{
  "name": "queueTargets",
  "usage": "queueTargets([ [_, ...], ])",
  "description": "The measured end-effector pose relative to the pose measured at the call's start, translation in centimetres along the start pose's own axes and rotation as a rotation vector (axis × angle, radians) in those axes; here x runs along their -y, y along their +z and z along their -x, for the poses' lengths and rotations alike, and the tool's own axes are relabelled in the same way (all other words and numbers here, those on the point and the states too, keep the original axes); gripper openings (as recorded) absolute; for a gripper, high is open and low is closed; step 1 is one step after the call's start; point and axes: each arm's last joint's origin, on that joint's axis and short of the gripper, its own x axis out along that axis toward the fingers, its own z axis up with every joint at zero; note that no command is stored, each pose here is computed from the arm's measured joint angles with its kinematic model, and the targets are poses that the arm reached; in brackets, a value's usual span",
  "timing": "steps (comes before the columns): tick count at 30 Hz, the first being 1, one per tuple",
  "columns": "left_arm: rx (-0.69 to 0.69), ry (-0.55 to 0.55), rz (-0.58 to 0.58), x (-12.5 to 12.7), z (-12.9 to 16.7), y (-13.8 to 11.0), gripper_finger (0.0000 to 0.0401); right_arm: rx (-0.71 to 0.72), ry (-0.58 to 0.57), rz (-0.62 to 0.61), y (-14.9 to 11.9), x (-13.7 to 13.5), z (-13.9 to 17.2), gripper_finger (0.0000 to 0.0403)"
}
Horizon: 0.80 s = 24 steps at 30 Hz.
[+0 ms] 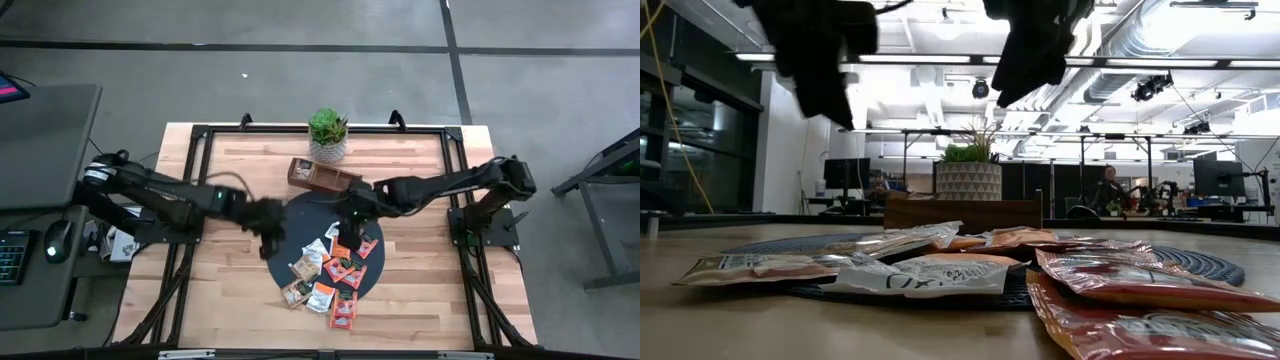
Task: Pick & Place Tea
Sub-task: Put the brown tea bag into the left section of the wooden organizer
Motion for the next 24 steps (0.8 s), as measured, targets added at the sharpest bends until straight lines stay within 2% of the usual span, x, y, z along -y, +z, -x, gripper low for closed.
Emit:
queueTargets([
  [6, 0.069, -0.019, 0.040, 1.9, -1.8, -3.8, 0.0082, 0.000, 0.038, -0.067, -0.4, -1.9, -1.7, 0.0224],
  [11, 0.103, -0.062, 0.049, 2.5, -2.5, -5.6, 0.0082, -0.008, 0.087, -0.101, -1.0, -3.7, -3.1, 0.0224],
  [16, 0.122, -0.083, 0.040, 2.5, -3.6, -6.3, 0.0082, -0.038, 0.161, -0.088, -1.8, -5.5, -5.3, 0.0224],
  [24, 0.173, -0.117, 0.030, 3.1, -5.7, -6.2, 0.0082, -0.048, 0.193, -0.117, -3.1, -7.4, -9.1, 0.0224],
])
